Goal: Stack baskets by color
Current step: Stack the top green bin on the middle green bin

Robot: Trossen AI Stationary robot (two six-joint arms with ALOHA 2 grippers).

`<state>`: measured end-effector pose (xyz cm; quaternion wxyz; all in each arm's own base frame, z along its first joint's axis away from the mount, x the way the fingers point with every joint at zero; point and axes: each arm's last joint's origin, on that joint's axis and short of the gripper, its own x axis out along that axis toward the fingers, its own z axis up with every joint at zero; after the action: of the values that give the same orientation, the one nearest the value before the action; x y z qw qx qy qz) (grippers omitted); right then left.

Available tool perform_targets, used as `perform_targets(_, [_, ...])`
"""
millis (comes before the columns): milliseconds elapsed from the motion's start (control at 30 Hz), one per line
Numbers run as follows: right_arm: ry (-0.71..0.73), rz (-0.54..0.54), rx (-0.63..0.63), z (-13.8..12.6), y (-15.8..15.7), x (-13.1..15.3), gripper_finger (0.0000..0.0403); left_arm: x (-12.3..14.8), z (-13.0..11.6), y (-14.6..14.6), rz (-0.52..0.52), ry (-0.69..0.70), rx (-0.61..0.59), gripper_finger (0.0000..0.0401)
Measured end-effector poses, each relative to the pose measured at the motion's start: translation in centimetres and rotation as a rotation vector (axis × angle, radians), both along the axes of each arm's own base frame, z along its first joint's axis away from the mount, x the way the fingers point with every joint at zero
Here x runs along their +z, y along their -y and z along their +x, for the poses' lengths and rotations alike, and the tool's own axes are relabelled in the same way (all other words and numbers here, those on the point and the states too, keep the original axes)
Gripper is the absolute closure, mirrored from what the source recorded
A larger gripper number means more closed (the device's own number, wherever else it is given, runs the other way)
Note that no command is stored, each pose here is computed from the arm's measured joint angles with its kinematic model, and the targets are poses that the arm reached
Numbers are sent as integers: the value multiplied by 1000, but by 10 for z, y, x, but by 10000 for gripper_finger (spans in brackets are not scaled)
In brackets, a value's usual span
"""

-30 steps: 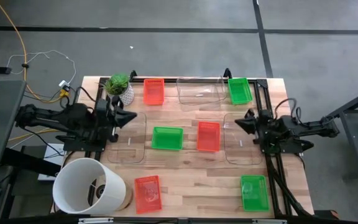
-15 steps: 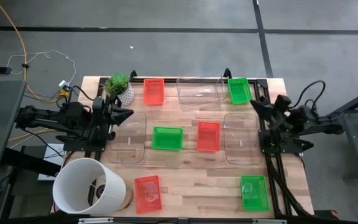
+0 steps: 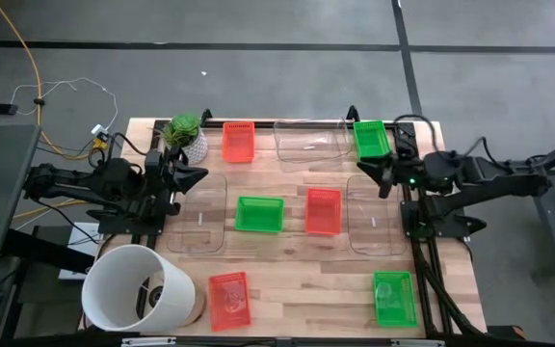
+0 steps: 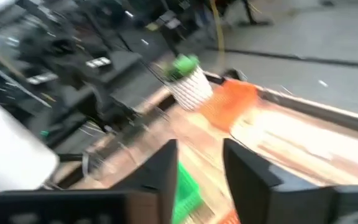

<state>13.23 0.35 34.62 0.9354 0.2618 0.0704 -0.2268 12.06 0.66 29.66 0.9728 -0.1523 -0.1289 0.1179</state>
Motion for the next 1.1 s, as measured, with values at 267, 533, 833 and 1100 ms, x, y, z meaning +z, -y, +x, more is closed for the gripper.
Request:
perform_targets(267, [-142,159,-312,5,15,15,187,0,0,-1,-7,0,29,401])
perform_targets(533, [-695,287,-606,5,78,-6,185,0,-1,-2,-19,1,68,401])
perform_targets(833, [-872,529,-738,-12,165,-79,185,0,-1,-2,-47,10,59,401])
perform_targets(1100, [-883,559,-945,-13,189,-119,185,0,-1,-2,-47,10,59,401])
